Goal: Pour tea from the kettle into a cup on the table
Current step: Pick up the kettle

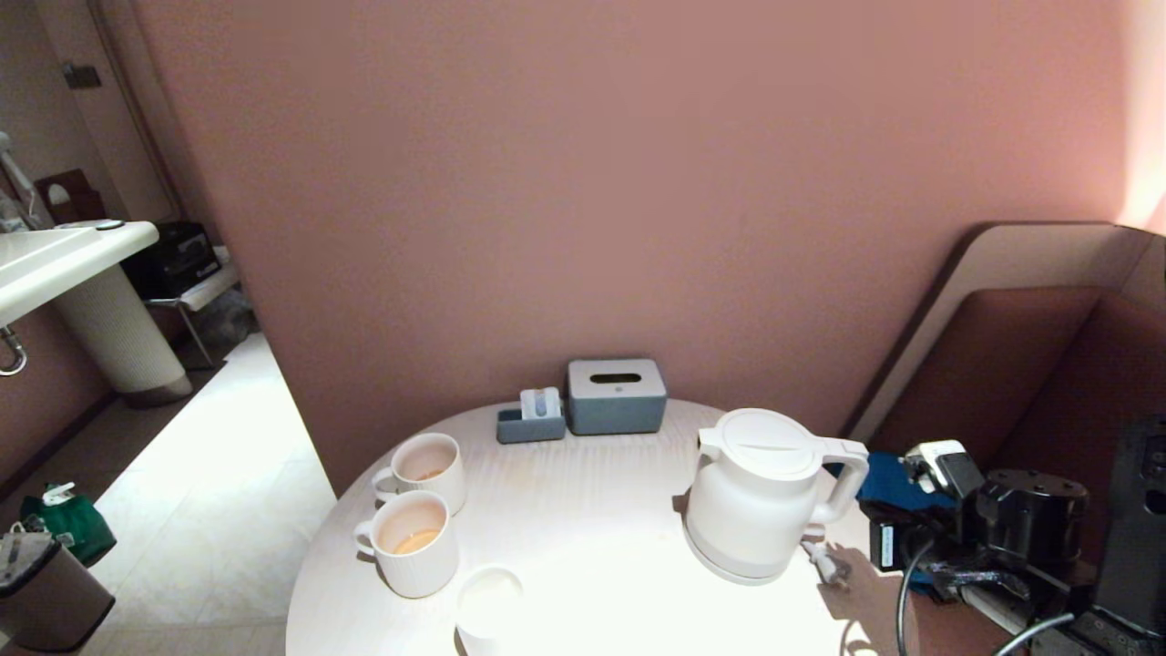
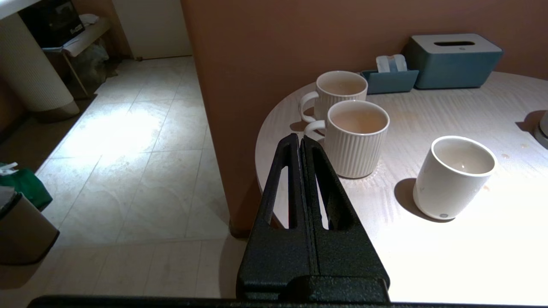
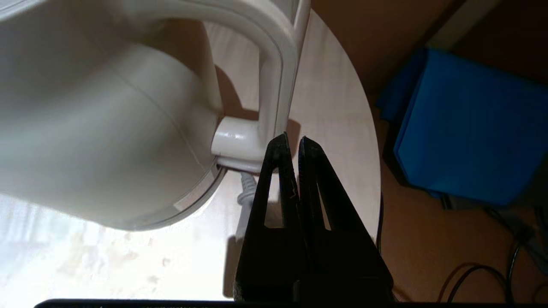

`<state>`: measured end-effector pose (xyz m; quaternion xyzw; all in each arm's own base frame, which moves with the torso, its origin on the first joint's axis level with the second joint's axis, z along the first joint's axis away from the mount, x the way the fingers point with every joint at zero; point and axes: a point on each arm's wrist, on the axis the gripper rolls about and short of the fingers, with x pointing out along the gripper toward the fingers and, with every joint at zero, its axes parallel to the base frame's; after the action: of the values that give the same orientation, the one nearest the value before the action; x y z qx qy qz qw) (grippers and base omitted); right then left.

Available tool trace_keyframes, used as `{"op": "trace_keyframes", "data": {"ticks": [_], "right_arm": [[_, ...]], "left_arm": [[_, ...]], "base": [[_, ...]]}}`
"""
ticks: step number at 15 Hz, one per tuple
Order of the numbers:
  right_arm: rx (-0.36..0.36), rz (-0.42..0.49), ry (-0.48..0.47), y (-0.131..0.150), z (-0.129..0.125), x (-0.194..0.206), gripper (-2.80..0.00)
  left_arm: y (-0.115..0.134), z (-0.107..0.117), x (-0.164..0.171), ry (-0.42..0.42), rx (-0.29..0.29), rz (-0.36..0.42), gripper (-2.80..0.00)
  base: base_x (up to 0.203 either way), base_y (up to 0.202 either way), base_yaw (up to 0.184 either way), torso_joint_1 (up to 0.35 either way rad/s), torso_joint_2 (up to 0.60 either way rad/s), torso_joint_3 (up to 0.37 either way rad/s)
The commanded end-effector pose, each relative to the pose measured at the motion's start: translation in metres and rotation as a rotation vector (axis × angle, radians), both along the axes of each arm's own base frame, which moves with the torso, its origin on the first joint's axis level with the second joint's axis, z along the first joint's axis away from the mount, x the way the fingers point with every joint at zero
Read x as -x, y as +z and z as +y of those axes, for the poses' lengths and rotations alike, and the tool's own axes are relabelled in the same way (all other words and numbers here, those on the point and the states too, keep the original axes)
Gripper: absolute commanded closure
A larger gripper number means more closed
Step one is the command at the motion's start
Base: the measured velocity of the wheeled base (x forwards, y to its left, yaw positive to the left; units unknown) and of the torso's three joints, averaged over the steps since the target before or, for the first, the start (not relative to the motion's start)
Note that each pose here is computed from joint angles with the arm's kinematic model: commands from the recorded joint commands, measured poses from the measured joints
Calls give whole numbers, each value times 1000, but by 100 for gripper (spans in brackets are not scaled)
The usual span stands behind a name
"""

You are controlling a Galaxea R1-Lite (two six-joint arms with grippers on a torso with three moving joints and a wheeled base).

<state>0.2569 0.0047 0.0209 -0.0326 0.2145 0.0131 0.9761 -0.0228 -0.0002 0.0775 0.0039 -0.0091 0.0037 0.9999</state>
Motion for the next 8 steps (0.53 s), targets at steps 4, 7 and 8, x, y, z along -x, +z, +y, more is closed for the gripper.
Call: {"op": "trace_keyframes", "data": {"ticks": [4,7,8], "right_arm": [[7,-39,-5,-1,0,-7,0],[8,-24,-1,-2,1,-4,0],[9,-32,-2,-1,0,-4,0]], "left_arm": [[0,0,0,0,0,0,0],[0,0,0,0,0,0,0],[0,0,0,0,0,0,0]], "base": [[0,0,0,0,0,0],[0,0,0,0,0,0],[0,0,0,0,0,0]]}}
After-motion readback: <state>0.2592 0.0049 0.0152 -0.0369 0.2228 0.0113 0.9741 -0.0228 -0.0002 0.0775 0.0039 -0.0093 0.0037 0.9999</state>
